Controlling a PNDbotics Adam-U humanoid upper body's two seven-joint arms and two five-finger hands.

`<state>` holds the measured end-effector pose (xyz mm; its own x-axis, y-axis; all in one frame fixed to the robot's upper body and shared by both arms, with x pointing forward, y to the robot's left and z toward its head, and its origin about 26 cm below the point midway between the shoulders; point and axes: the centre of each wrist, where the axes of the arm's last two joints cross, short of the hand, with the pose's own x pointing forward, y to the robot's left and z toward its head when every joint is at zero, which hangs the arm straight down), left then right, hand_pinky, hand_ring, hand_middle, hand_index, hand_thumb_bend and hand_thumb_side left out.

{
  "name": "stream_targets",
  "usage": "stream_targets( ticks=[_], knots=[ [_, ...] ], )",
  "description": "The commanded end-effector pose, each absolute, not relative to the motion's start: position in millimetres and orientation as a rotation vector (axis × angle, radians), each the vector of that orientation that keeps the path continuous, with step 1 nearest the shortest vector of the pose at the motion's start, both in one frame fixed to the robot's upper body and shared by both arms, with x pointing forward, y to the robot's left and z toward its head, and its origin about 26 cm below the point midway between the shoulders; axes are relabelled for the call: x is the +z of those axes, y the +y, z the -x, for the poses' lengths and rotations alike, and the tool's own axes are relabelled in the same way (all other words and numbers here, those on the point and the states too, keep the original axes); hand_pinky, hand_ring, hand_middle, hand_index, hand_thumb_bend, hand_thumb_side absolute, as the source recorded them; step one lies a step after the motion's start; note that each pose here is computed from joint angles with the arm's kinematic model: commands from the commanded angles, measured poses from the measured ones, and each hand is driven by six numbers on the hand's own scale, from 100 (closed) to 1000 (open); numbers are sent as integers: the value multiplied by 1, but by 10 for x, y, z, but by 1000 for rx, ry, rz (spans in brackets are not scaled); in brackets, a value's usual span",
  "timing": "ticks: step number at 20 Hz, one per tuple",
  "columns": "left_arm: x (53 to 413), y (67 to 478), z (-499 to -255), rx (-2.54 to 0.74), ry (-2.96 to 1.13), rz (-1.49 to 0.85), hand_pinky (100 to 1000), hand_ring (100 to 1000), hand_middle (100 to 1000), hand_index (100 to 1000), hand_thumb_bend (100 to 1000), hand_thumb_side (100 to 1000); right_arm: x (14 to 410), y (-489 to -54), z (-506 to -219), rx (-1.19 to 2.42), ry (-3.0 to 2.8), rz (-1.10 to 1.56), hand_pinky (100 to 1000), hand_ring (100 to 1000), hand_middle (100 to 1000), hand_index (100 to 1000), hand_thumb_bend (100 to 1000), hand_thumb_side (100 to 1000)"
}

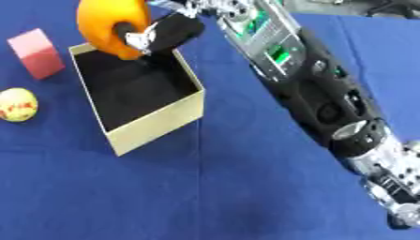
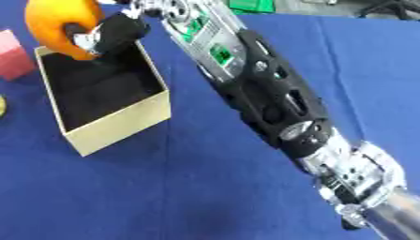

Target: Pick up objects on the table and place them in the box.

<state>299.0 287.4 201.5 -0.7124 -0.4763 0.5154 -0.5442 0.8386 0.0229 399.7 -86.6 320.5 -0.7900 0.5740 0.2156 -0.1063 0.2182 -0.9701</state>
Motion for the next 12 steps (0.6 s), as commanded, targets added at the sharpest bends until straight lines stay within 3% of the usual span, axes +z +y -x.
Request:
stream_targets(
  ticks=[1,4,6,7,8,9,12],
  knots=[
    [2103,2870,-2974,167,-2533,-746,489,721,665,821,378,1000,3218,-810,-4028,1647,-1949,474,910,1000,714,813,100,229],
    [2104,2867,-2975,168,-2533,-744,488,721,662,821,377,1000,3154,-781,-4058,1694,-1919,499,926,1000,744,841,100,218],
    [2102,2867,-2975,169,-2532,-744,488,721,661,821,377,1000,3131,-770,-4062,1743,-1896,528,951,1000,801,880,100,364],
    [2102,2868,-2975,169,-2532,-744,488,721,661,821,376,1000,3131,-767,-4056,1768,-1890,547,976,1000,842,903,100,497],
    [2101,2869,-2975,170,-2531,-744,488,721,660,821,376,1000,3135,-761,-4046,1791,-1887,567,979,1000,848,907,100,510],
    [2101,2868,-2975,170,-2531,-744,489,721,660,821,376,1000,3147,-755,-4030,1811,-1888,590,988,1000,868,927,100,589],
    [2099,2869,-2974,169,-2529,-744,489,721,658,821,376,1000,3191,-739,-3981,1849,-1904,645,996,1000,886,949,296,719]
  ],
)
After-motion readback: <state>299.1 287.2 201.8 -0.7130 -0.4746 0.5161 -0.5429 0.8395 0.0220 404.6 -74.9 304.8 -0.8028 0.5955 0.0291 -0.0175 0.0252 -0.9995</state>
